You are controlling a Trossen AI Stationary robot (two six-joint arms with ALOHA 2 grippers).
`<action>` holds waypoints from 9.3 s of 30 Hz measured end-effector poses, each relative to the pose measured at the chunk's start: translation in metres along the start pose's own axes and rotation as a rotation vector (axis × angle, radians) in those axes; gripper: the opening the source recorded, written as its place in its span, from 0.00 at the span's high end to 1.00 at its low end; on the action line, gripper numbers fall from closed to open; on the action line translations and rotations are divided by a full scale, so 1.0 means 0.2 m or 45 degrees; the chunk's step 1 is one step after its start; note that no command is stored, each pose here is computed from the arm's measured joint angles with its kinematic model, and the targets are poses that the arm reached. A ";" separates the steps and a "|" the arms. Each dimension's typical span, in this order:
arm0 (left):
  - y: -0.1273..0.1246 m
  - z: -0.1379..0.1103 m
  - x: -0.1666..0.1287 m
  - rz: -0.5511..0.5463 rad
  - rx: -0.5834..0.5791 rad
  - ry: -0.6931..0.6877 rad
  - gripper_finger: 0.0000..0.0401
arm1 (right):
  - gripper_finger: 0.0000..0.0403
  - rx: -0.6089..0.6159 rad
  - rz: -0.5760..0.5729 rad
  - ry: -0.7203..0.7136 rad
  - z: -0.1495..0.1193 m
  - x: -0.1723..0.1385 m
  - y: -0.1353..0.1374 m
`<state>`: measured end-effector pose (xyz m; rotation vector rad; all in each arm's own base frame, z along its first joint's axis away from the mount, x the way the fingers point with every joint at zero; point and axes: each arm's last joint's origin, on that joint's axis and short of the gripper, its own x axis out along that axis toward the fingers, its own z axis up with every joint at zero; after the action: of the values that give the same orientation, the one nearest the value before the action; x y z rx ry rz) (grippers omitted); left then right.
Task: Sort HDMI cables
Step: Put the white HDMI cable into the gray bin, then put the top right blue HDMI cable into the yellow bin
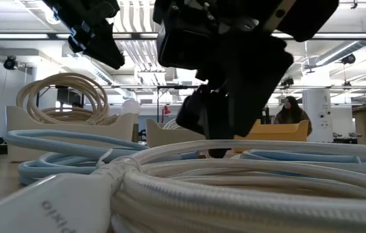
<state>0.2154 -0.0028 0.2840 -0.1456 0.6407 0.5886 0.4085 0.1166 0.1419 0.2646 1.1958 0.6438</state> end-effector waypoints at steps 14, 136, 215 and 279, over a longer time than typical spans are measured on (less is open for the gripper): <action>0.00 0.00 0.00 0.000 0.003 0.000 0.60 | 0.98 0.047 -0.009 0.005 0.00 -0.02 -0.03; 0.00 0.00 0.00 0.029 0.023 -0.020 0.60 | 0.95 -0.029 -0.972 0.152 -0.01 -0.37 0.00; -0.02 -0.02 0.06 0.019 -0.064 -0.179 0.60 | 0.96 0.217 -1.923 -0.177 0.08 -1.05 -0.49; -0.03 -0.04 0.09 0.023 -0.049 -0.197 0.60 | 0.58 0.509 -0.930 0.121 -0.50 -0.45 -0.37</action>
<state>0.2246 -0.0016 0.2665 -0.1293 0.4812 0.6232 0.3209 -0.0094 0.1379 0.1128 1.3939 -0.2249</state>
